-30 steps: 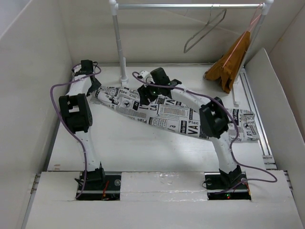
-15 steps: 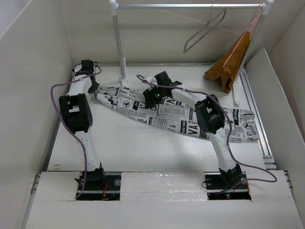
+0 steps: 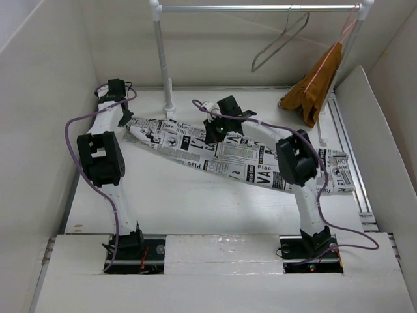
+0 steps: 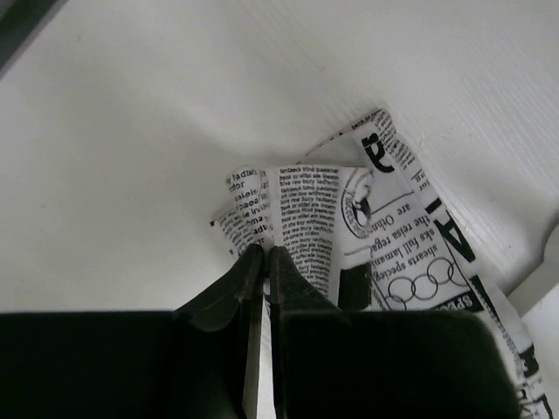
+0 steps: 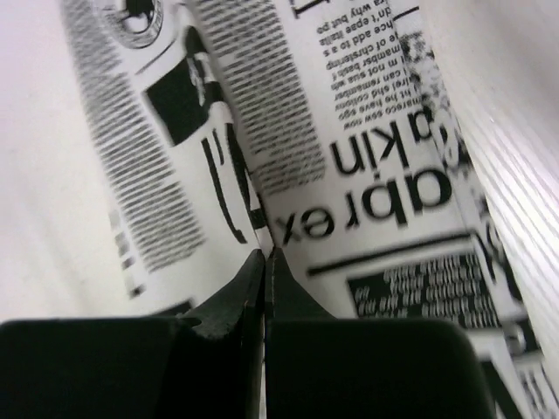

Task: Place the trousers on the hanger
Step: Fold the trousers at the center of the board.

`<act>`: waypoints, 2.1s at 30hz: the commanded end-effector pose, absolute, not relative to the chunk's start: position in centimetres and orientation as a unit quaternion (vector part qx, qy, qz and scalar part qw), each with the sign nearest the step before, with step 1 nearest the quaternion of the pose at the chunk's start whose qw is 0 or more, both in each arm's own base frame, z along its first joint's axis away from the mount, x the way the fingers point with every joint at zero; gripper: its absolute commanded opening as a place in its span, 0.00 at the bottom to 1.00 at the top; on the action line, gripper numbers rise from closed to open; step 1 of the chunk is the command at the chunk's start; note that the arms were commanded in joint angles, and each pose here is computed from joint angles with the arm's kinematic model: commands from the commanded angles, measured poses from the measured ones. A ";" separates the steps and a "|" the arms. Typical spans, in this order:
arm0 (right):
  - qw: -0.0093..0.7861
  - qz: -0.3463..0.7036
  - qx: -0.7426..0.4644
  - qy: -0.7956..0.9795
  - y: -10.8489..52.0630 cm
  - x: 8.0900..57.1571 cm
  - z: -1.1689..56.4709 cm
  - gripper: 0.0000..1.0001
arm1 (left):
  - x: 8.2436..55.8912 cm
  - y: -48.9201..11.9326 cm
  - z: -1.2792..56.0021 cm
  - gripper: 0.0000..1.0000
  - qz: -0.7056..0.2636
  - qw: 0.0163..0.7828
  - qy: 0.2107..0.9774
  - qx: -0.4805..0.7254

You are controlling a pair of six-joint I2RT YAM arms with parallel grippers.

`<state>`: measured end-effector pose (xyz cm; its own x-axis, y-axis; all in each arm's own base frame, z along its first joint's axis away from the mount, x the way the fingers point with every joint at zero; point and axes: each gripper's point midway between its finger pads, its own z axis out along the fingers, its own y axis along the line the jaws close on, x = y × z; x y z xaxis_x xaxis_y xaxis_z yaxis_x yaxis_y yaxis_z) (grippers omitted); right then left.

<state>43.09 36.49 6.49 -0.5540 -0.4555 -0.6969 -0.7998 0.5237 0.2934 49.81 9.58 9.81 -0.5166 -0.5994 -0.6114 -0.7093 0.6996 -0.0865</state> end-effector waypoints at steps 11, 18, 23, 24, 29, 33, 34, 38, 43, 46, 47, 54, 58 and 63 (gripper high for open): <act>0.336 0.261 -0.325 0.845 27.5 41.7 14.6 0.00 | 37.3 10.1 17.1 0.00 0.184 0.307 0.870 -0.338; 0.336 0.237 -0.315 0.855 27.9 49.1 11.9 0.00 | 45.1 11.5 17.0 0.00 0.204 0.315 0.863 -0.337; 0.358 0.217 -0.303 0.856 27.7 53.2 12.6 0.00 | 52.0 12.0 15.7 0.00 0.220 0.310 0.868 -0.320; 0.344 0.215 -0.300 0.863 27.7 53.4 11.0 0.00 | 53.0 12.0 15.0 0.00 0.215 0.316 0.867 -0.320; 0.352 0.164 -0.261 0.884 25.8 55.2 9.5 0.00 | 56.5 12.7 12.3 0.00 0.223 0.341 0.857 -0.315; 0.363 0.132 -0.230 0.893 24.8 56.3 9.0 0.00 | 57.7 12.8 11.3 0.33 0.219 0.353 0.851 -0.323; 0.366 0.126 -0.226 0.894 24.6 56.6 8.9 0.00 | 57.9 12.9 11.7 0.50 0.218 0.360 0.847 -0.325; 0.359 0.138 -0.226 0.895 25.2 56.8 8.9 0.51 | 56.3 14.0 14.4 0.75 0.235 0.373 0.826 -0.350; 0.369 0.183 -0.225 0.883 26.1 55.0 12.3 0.64 | 51.1 12.8 12.9 0.73 0.143 0.355 0.841 -0.383; 0.372 0.198 -0.225 0.878 25.9 53.2 14.1 0.62 | 49.4 9.1 10.5 0.73 0.059 0.348 0.860 -0.369; 0.374 0.203 -0.230 0.876 26.5 52.4 14.3 0.48 | 49.1 8.5 9.7 0.73 0.045 0.341 0.864 -0.368; 0.370 0.216 -0.236 0.872 26.5 46.4 15.6 0.01 | 50.2 7.1 4.8 0.72 0.000 0.280 0.877 -0.389; 0.371 0.211 -0.234 0.873 25.1 43.7 16.5 0.33 | 50.5 6.4 3.5 0.65 -0.021 0.270 0.880 -0.391; 0.374 0.197 -0.177 0.889 19.7 41.2 17.4 0.40 | 49.3 8.3 2.6 0.00 0.019 0.250 0.879 -0.407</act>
<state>40.82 22.82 15.52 -0.6639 -0.2591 -0.7015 -0.5372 0.8178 0.2064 50.27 7.13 3.16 -0.5479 -0.6859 -0.4789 -0.6881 0.6951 -0.2083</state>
